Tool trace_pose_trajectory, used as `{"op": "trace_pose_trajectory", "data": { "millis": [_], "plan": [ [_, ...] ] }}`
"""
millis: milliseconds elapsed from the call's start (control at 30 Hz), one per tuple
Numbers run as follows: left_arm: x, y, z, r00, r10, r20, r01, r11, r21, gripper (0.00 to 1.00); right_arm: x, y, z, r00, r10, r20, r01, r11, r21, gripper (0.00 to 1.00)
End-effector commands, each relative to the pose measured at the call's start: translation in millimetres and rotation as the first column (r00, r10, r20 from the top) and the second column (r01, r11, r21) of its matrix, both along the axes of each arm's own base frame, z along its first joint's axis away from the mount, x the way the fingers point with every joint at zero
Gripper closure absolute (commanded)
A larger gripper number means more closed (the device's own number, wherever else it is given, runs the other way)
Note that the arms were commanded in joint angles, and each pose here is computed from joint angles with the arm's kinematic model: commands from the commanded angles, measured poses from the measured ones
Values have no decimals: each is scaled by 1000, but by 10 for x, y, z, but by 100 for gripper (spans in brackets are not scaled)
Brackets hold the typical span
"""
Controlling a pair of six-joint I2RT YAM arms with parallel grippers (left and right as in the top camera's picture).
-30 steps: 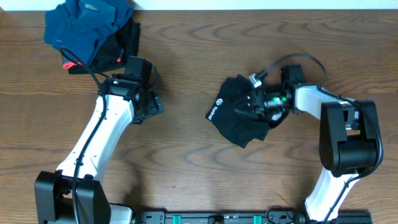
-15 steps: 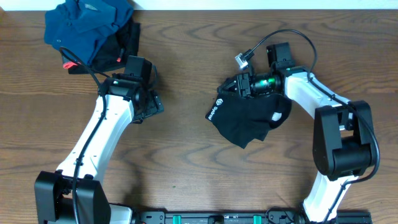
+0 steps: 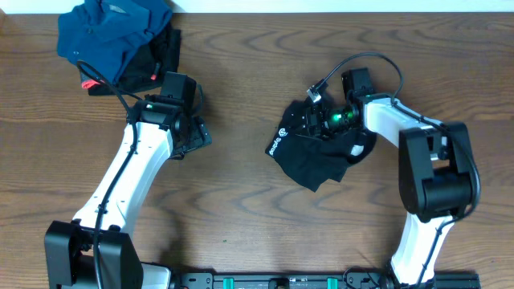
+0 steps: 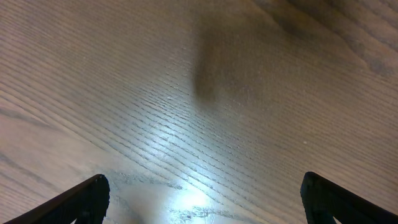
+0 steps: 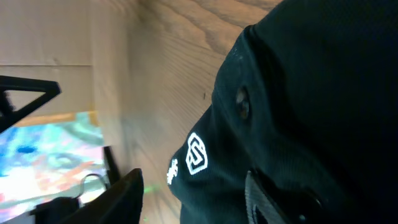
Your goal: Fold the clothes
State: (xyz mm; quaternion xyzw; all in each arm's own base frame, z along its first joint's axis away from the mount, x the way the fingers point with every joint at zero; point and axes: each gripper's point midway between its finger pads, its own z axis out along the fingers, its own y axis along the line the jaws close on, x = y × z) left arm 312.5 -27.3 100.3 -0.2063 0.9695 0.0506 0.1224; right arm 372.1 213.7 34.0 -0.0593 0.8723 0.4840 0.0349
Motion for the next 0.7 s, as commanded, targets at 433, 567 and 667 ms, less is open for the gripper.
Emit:
{"op": "trace_pose_trajectory", "data": {
  "millis": [433, 567, 667],
  "plan": [
    [-46, 16, -42, 1000, 11, -25, -11, 1000, 2, 2, 97, 11, 481, 996, 54, 75, -63, 989, 133, 53],
    [-73, 21, -46, 999, 8, -36, -7, 1000, 4, 2, -30, -102, 709, 998, 26, 51, -27, 999, 26, 53],
    [-71, 1, -49, 999, -14, -40, 14, 1000, -4, 2, -197, -236, 698, 1000, 1, -16, -2, 995, -98, 51]
  ]
}}
